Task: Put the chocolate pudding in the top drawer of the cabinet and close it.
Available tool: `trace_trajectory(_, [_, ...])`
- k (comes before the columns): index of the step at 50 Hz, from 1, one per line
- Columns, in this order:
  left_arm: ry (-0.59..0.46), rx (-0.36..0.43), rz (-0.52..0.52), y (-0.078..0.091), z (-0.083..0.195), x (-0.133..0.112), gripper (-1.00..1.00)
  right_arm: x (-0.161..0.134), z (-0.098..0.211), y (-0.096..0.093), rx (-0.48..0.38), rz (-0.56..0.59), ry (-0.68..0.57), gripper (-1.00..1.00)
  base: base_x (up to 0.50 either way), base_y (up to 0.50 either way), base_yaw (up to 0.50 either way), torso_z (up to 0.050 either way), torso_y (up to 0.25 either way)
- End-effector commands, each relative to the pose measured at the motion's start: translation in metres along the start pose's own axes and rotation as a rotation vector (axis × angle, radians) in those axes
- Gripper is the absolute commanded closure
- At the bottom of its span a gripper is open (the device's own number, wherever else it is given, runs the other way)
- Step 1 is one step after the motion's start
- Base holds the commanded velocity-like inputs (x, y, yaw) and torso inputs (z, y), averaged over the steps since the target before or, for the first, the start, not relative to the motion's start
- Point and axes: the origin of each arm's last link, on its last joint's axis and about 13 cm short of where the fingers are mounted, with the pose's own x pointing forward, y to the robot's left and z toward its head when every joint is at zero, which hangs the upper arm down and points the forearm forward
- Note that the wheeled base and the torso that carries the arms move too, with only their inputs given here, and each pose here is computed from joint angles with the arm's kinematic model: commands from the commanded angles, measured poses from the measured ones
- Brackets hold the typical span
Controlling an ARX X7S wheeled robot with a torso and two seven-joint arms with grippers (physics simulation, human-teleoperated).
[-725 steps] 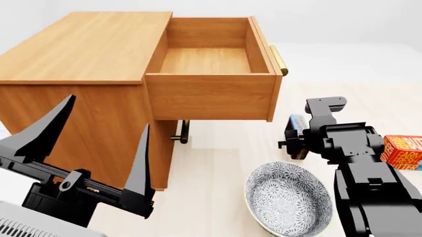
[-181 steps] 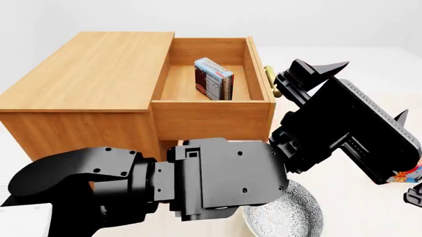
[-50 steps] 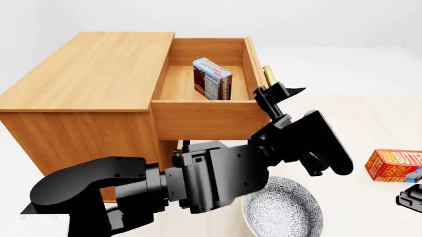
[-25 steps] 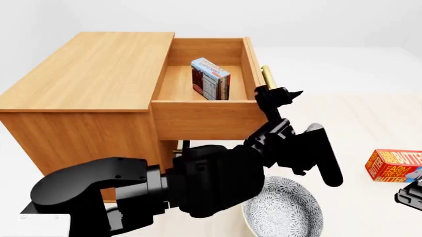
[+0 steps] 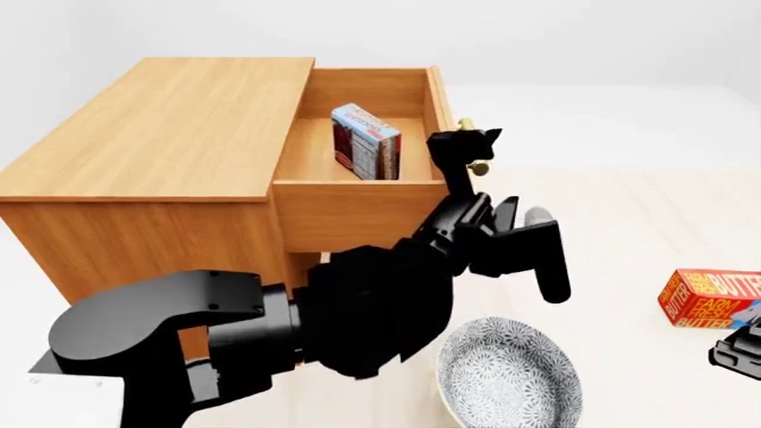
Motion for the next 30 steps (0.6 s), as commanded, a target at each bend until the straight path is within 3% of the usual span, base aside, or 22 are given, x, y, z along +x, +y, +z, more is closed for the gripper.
trace_trajectory(1, [0.256, 0.182, 0.097, 0.024, -0.045, 0.008, -1.00, 0.000, -0.001, 0.000, 0.001, 0.002, 0.004, -1.00, 0.00, 0.00, 0.00, 0.000, 0.000])
trace_trajectory(13, [0.348, 0.338, 0.102, 0.031, -0.060, 0.004, -1.00, 0.000, -0.002, 0.001, 0.002, 0.003, 0.006, -1.00, 0.00, 0.00, 0.00, 0.000, 0.000])
trace_trajectory(30, [0.448, 0.359, 0.095, 0.037, -0.072, -0.001, -1.00, 0.001, -0.004, 0.003, 0.003, 0.004, 0.012, -1.00, 0.00, 0.00, 0.00, 0.000, 0.000])
